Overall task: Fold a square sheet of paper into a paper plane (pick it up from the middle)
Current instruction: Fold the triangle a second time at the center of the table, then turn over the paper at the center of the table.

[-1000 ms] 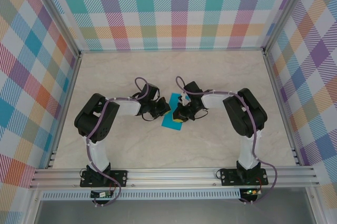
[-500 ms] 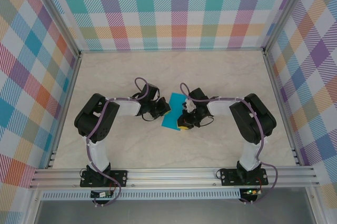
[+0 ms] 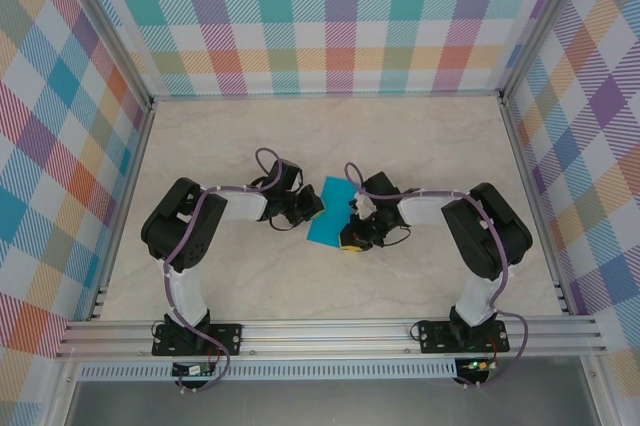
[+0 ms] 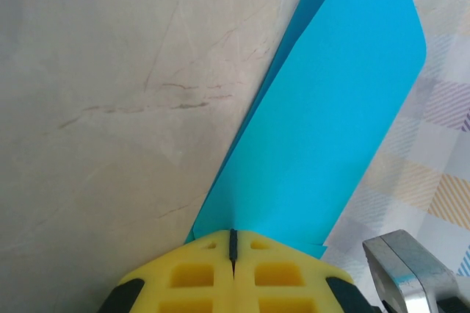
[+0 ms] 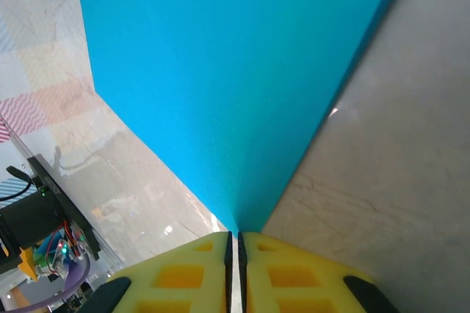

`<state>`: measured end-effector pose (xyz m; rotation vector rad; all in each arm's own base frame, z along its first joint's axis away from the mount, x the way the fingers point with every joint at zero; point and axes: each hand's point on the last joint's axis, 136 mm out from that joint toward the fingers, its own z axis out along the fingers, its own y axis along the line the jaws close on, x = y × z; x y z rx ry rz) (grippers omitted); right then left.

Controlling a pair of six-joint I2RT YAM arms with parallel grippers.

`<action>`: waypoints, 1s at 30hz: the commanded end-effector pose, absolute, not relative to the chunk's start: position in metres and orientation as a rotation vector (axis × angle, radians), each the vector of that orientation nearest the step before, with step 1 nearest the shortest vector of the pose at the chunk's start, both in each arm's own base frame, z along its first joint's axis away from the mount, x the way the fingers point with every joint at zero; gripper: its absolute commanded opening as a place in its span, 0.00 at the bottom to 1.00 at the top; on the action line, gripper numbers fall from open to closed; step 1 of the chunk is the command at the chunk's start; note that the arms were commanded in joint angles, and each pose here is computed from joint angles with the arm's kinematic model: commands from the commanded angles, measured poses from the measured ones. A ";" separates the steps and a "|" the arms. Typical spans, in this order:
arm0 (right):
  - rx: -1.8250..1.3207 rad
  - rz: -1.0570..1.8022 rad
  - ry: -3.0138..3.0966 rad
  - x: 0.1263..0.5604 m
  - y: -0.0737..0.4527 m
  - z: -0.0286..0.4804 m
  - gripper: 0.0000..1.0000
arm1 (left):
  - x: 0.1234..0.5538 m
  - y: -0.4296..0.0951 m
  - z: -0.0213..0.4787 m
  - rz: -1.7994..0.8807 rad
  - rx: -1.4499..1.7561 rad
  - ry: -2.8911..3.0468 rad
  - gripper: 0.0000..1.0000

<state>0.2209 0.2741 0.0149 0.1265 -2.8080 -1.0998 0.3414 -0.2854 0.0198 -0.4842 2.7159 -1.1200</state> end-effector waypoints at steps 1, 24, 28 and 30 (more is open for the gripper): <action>0.117 -1.016 -2.752 0.195 0.262 0.008 0.15 | 0.317 -0.263 -0.021 -0.937 -0.584 2.840 0.00; -0.326 -1.018 -2.907 0.289 0.263 0.027 0.40 | 0.324 -0.277 0.016 -1.028 -0.491 2.776 0.00; -0.330 -1.034 -2.884 0.290 0.267 0.022 0.35 | 0.323 -0.277 0.017 -1.033 -0.495 2.776 0.00; -0.332 -1.053 -2.880 0.290 0.268 0.022 0.35 | 0.322 -0.275 0.018 -1.028 -0.501 2.776 0.00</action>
